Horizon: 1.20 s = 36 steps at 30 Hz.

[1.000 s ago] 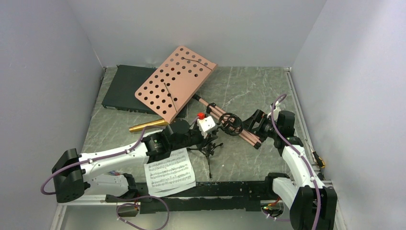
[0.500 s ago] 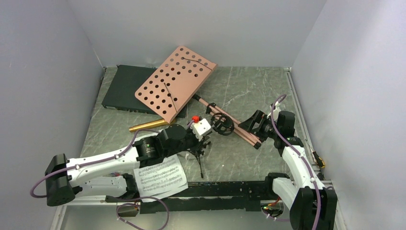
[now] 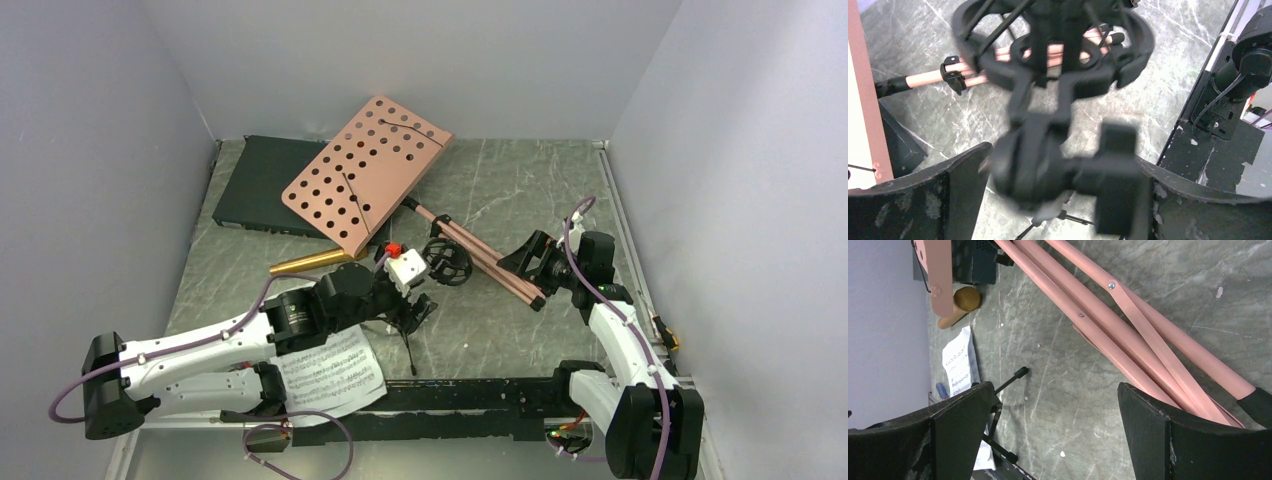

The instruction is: Set up the instrument practice props

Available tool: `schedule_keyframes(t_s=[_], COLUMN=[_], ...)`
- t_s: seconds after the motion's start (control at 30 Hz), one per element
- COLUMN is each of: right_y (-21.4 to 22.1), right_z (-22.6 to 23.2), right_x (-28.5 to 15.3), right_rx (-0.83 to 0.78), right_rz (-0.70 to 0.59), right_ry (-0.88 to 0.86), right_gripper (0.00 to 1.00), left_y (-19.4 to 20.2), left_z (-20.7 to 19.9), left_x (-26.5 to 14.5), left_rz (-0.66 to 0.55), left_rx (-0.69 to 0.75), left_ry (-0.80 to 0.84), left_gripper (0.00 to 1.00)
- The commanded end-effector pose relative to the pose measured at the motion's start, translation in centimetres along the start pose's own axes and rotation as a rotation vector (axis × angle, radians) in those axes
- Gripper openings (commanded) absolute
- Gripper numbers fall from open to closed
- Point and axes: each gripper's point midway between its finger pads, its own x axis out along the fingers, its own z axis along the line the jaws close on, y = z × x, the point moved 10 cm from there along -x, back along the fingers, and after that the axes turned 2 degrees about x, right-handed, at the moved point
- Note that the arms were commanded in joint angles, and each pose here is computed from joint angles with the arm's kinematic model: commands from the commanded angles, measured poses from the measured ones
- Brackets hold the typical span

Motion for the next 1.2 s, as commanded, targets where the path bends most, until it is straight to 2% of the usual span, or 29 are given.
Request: schedule_keyframes(t_s=[0.0, 0.37, 0.73, 0.87, 0.93, 1.17], right_y=[-1.1, -1.1, -1.4, -1.4, -1.4, -1.3], right_z=[0.9, 0.8, 1.5, 1.4, 1.3, 1.1], right_x=[-0.4, -0.4, -0.7, -0.7, -0.7, -0.5], right_rx=[-0.048, -0.050, -0.053, -0.058, -0.057, -0.055], right_rz=[-0.034, -0.025, -0.024, -0.023, -0.015, -0.005], right_ry=[-0.023, -0.018, -0.044, -0.031, -0.024, -0.015], right_gripper=[1.00, 1.00, 1.00, 1.00, 1.00, 1.00], left_y=[-2.3, -3.6, -8.8, -11.1, -11.9, -15.5], left_z=[0.0, 0.8, 1.3, 2.4, 2.9, 3.0], left_x=[-1.0, -4.8, -10.1, -10.7, -10.8, -8.3], left_rz=[-0.077, -0.099, -0.202, -0.199, -0.177, -0.105], left_rx=[-0.033, -0.005, -0.045, -0.313, -0.398, -0.350], left_ry=[0.003, -0.006, 0.038, -0.209, -0.310, -0.370], left_gripper=[0.94, 0.94, 0.94, 0.94, 0.94, 0.94])
